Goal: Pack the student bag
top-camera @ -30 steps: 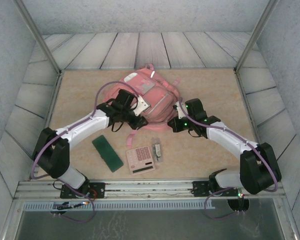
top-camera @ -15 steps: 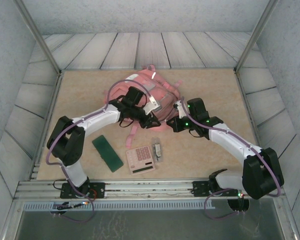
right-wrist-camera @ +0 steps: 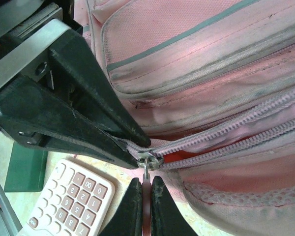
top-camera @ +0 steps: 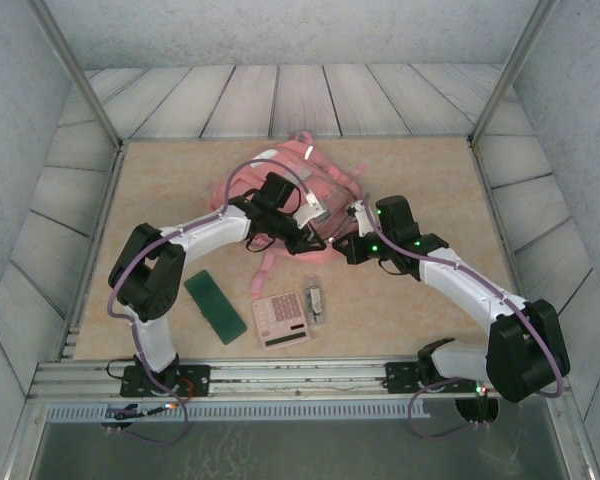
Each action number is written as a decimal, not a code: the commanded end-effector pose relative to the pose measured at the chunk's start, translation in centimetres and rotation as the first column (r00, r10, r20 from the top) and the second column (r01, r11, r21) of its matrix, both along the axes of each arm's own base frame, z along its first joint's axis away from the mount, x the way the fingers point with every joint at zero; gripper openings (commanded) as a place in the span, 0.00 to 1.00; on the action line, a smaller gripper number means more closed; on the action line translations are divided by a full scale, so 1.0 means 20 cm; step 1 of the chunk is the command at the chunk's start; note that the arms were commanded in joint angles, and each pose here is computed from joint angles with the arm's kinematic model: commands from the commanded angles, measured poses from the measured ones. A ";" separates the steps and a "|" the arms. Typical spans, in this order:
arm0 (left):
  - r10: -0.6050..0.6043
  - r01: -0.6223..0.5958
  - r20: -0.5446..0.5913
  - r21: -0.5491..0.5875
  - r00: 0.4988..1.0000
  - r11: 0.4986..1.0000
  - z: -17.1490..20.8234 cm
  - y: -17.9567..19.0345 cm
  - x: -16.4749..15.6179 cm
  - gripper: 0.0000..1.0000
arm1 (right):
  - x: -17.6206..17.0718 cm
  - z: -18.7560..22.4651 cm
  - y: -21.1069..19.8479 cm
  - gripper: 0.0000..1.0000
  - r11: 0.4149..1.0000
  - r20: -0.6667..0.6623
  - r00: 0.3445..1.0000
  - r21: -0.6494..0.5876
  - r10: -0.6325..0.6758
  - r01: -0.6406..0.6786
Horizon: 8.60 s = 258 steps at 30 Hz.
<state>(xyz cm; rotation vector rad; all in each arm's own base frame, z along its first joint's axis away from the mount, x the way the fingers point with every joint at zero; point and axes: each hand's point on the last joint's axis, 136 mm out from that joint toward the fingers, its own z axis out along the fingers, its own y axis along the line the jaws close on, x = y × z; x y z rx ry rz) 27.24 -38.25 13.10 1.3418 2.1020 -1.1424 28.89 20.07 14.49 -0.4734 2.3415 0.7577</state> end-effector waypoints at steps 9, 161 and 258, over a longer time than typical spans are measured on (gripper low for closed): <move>0.161 -0.167 0.051 0.149 0.986 0.975 -0.01 0.27 0.05 0.00 | 0.13 0.06 -0.22 0.00 0.972 0.096 0.978 -0.133 -0.183 0.195; 0.802 -0.762 -0.101 0.260 0.589 0.593 -0.28 0.86 0.39 0.58 | 0.87 -0.37 -0.55 0.51 0.894 -0.119 0.888 -0.125 -0.445 0.431; 0.829 -0.754 -0.064 0.380 0.556 0.535 -0.42 0.36 0.13 0.30 | 0.28 -0.17 -0.28 0.00 0.908 -0.323 0.913 0.250 -0.249 0.335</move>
